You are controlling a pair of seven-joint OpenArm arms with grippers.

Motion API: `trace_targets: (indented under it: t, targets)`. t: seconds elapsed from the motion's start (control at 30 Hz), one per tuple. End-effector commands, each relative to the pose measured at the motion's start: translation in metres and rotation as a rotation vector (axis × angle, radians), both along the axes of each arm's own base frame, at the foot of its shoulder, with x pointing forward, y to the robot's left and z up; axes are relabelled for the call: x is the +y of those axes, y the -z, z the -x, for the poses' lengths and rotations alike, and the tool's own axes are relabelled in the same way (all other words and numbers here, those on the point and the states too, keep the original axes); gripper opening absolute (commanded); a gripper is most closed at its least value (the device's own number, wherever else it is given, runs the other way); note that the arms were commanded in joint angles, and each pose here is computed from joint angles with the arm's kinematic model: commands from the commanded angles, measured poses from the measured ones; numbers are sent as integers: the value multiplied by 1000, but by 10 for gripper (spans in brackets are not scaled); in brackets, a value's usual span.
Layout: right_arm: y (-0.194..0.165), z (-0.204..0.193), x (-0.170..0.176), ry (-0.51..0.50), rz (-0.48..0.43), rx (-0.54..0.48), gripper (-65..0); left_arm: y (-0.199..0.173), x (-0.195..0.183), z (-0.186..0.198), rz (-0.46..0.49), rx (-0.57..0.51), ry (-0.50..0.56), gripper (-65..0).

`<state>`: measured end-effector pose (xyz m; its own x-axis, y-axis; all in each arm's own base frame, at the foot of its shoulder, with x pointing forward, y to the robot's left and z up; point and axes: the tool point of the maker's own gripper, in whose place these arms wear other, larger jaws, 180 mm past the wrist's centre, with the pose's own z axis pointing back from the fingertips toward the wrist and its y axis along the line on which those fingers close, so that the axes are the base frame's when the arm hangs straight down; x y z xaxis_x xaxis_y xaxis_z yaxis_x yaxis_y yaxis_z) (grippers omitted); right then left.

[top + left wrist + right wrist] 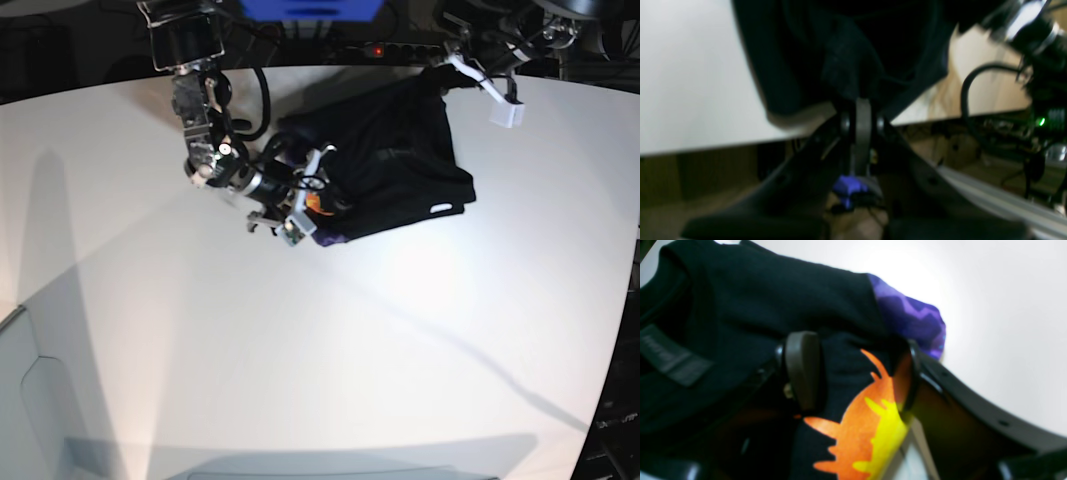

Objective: Fold the T-shirt properly

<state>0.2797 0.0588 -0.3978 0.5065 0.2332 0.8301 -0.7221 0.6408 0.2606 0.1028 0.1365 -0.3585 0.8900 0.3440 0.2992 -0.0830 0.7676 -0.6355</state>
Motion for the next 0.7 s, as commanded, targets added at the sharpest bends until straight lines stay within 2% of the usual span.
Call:
trace_targets:
  t: [0.0, 0.07, 0.2, 0.3, 0.37, 0.67]
  targets:
    - [-7, -7, -1, -2, 3, -28, -340, -6, -2, -1, 11, -5, 18, -641]
    - [-7, -7, -1, -2, 3, -28, -340, -5, -3, -1, 10, 8, 49, -607]
    - [-10, -12, -1, -2, 5, -40, -340, -2, 3, -4, -54, 28, 133, -443]
    - [-14, -15, -2, -2, 6, -53, -340, -3, 7, -9, -66, 15, 132, -312]
    - [-18, -17, -2, -1, 7, -65, -340, -8, 20, -15, -94, -4, 107, -258]
    - [-61, -27, -2, 7, -19, -190, -340, -38, 58, -72, -171, -182, 0, -239]
